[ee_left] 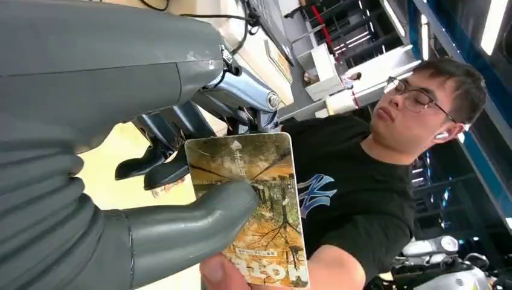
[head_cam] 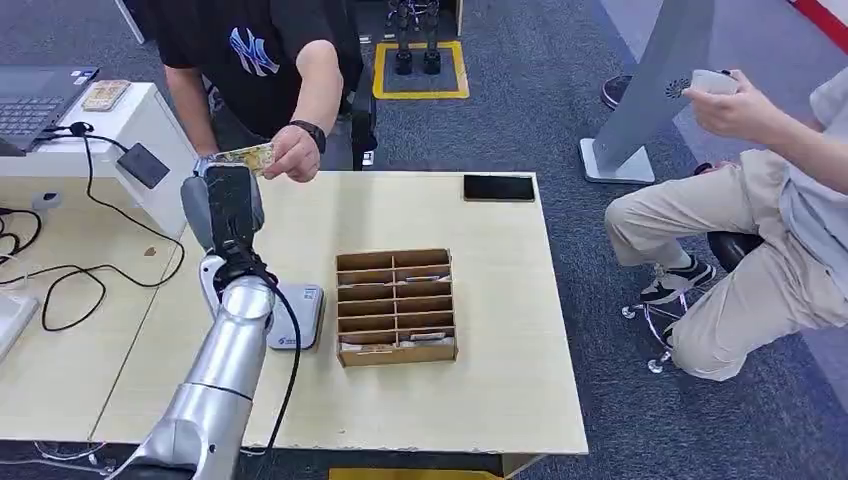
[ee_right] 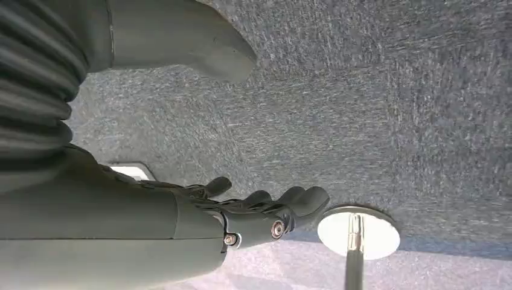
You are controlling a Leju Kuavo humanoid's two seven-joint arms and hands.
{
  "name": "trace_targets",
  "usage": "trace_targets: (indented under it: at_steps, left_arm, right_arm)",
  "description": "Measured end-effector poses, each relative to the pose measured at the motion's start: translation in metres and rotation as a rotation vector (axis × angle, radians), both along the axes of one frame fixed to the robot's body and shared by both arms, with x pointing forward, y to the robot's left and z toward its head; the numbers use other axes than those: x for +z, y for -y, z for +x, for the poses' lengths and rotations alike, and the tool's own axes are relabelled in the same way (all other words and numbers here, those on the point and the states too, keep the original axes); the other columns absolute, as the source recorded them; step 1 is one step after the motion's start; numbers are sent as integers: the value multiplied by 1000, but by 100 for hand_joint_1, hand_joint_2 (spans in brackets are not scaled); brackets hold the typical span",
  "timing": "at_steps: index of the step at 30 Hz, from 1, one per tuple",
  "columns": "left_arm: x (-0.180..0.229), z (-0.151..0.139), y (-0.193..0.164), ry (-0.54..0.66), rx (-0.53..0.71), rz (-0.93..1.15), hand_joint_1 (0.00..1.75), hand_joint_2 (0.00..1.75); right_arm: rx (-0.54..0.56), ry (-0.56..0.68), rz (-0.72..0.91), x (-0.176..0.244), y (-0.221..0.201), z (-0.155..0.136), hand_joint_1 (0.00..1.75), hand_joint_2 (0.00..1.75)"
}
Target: Pass the card to the sensor for recognition and then transmit it.
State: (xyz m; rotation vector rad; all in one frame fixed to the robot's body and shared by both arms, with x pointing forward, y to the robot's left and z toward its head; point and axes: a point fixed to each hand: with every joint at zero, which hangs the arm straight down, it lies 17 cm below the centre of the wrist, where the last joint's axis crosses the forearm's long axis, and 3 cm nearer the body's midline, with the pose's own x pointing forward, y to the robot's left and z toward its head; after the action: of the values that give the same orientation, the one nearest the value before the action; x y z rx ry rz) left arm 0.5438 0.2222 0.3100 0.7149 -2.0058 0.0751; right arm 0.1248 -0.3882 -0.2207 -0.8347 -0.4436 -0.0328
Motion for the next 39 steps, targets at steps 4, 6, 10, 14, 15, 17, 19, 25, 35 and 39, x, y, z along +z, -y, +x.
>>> trace_targets:
  at_steps: [4, 6, 10, 14, 15, 17, 19, 25, 35, 39]
  left_arm:
    - [-3, 3, 0, -10, 0, 4, 12, 175]
    - [-4, 3, 1, -13, -1, 6, 0, 175]
    - [-1, 6, 1, -11, -1, 10, 0, 175]
    - [-3, 7, 4, -18, -7, 8, 0, 0]
    - [-5, 8, 5, -22, -14, -5, 0, 0]
    - [-8, 7, 7, -27, -27, -11, 0, 0]
    - [-11, 6, 10, -32, -34, -10, 0, 0]
    - [-21, -1, 13, -28, -65, -54, 0, 0]
    - [-17, -50, 16, 79, -134, -176, 0, 175]
    - [-34, -71, 22, 56, -250, -321, 0, 175]
  right_arm:
    - [2, -1, 0, 0, 0, 0, 0, 175]
    - [3, -1, 1, 0, -1, 1, 0, 175]
    - [3, 1, 1, 0, -1, 1, 0, 175]
    - [-1, 3, 3, 0, -1, 2, 0, 175]
    - [-7, 6, 4, 0, -1, 2, 0, 175]
    - [-11, 10, 6, 0, -2, 2, 0, 175]
    - [-9, 11, 7, 0, -3, 2, 0, 175]
    - [-10, 10, 11, 0, -5, 1, 0, 175]
    - [-37, 9, 9, 0, -5, -6, 0, 175]
    - [-63, 13, 4, 1, -3, -11, 0, 175]
